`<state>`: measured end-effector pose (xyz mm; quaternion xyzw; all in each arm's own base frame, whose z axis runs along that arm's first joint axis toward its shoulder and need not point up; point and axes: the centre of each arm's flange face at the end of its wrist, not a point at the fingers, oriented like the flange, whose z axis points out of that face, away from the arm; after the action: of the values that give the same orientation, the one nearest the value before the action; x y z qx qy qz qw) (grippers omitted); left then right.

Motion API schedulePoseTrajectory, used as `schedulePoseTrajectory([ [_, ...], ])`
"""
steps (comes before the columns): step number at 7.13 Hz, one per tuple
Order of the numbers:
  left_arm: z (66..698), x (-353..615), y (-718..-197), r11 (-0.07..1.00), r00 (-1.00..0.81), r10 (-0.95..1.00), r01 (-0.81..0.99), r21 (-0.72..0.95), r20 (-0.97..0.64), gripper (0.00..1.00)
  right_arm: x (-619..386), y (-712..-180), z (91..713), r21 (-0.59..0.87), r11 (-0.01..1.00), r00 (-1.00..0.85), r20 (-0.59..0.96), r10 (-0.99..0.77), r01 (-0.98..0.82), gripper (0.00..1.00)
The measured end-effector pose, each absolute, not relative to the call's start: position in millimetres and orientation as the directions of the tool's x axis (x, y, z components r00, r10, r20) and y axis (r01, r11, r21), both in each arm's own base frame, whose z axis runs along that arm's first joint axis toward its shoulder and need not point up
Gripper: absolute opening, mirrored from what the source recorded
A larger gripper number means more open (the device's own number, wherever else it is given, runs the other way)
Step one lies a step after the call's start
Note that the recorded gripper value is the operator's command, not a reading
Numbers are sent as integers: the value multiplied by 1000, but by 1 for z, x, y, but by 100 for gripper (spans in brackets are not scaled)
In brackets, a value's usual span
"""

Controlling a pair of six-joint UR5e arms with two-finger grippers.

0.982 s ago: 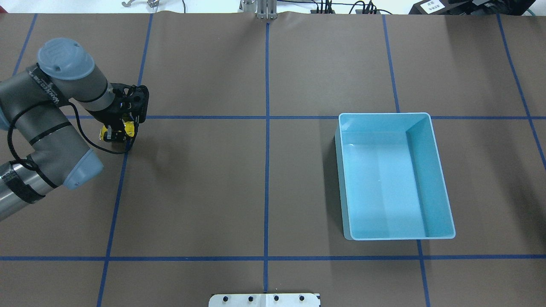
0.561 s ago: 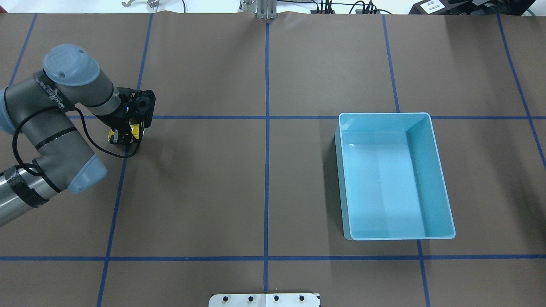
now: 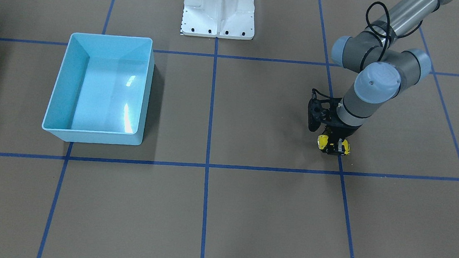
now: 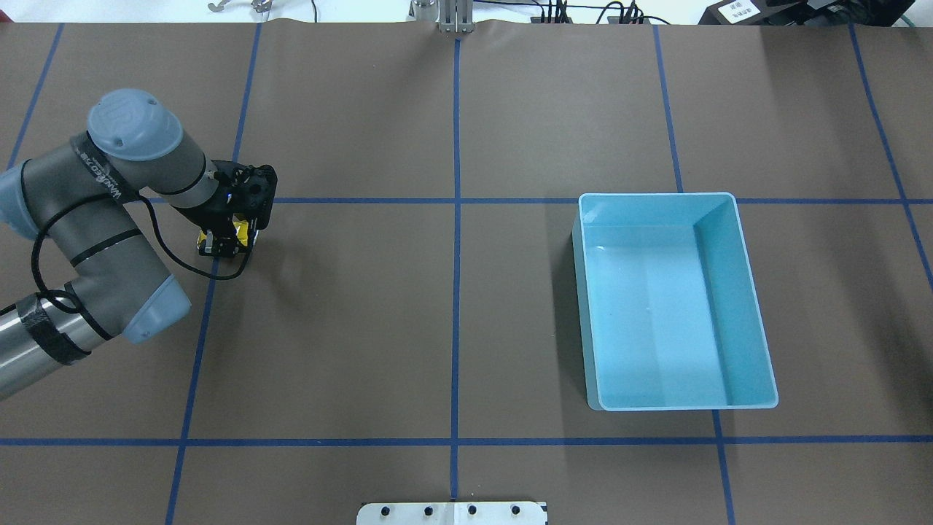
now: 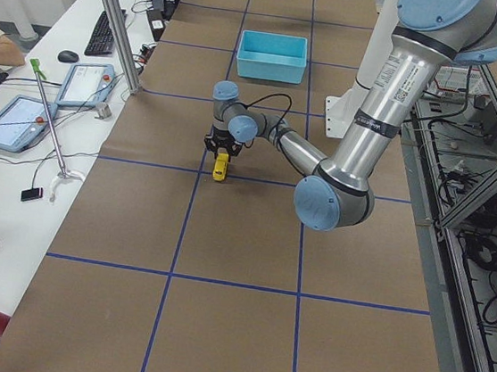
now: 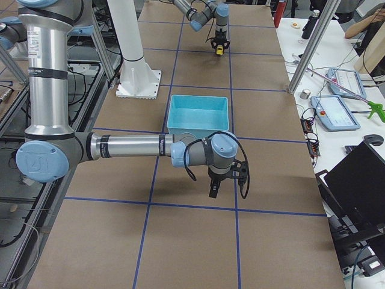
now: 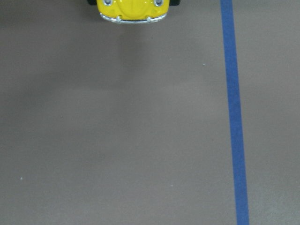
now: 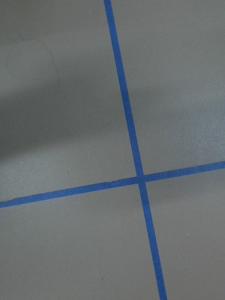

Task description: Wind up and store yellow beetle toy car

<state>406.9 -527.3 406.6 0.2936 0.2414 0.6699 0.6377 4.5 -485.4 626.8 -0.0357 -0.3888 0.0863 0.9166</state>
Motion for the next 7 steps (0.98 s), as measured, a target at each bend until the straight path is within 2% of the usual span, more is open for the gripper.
schedulePoseTrajectory([
  [7,415,405,-526,-72,-15,996,-706,704,87,29,5,-484,630,-139,982,683,705,191,-131,100],
])
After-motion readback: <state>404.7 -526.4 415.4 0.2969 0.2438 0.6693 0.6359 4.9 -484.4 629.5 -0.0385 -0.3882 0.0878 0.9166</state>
